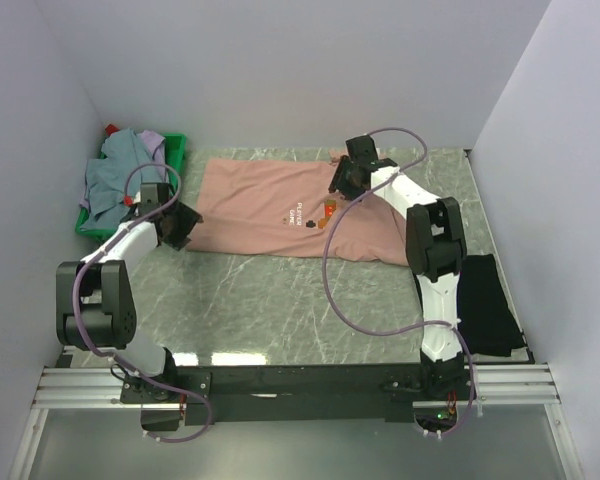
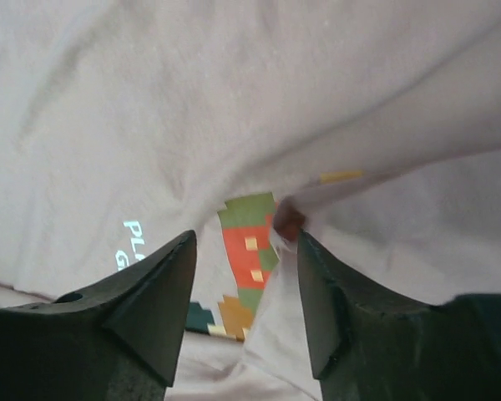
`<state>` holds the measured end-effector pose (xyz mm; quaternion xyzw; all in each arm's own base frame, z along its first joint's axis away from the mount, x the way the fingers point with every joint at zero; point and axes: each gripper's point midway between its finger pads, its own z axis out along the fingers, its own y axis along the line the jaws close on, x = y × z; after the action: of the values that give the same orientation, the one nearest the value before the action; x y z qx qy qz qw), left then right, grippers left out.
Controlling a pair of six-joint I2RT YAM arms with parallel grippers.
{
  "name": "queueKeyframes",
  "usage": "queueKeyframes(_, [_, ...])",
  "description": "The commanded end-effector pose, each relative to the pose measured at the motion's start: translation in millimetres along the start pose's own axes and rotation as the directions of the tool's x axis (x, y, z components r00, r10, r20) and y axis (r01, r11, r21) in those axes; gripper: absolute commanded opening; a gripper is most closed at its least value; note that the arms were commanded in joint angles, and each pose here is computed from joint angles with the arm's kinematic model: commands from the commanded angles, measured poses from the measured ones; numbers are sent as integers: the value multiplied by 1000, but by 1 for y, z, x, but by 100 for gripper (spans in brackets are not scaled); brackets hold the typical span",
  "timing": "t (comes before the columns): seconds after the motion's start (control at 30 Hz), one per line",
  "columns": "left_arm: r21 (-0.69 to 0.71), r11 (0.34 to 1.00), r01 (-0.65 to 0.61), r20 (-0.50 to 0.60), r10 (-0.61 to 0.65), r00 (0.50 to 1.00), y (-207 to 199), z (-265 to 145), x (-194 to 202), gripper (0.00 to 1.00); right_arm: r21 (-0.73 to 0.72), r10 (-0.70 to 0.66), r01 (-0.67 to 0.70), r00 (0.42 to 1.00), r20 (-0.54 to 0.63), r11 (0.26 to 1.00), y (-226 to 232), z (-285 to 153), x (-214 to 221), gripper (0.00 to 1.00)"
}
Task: Fold and stack the t-shirts
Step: Fold the tshirt
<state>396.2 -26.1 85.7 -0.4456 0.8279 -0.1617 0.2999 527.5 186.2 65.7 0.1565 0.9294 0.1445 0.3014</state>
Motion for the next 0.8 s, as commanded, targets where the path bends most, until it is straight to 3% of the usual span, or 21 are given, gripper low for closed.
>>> queueKeyframes(0.0, [-21,999,25,70,-24,997,9,-13,-9,66,-61,-1,10,990,143,998,18,-55,-41,61])
queueKeyframes(0.1, [-54,997,48,91,-43,995,21,-17,-7,65,-50,42,-34,986,163,998,4,-90,-46,61])
queueKeyframes(0.27, [-72,993,95,109,-87,990,35,-9,-2,59,-68,129,-119,976,177,991,-30,-139,-12,60])
queueKeyframes(0.43, [-69,992,109,109,-101,989,39,1,4,57,-10,271,-272,956,108,962,-94,-149,47,56])
queueKeyframes(0.6, [-71,991,112,117,-103,988,37,9,7,57,38,346,-358,921,182,933,-142,-170,73,56])
queueKeyframes(0.77, [-76,989,123,116,-114,987,40,12,9,57,83,422,-442,888,182,893,-184,-170,112,56])
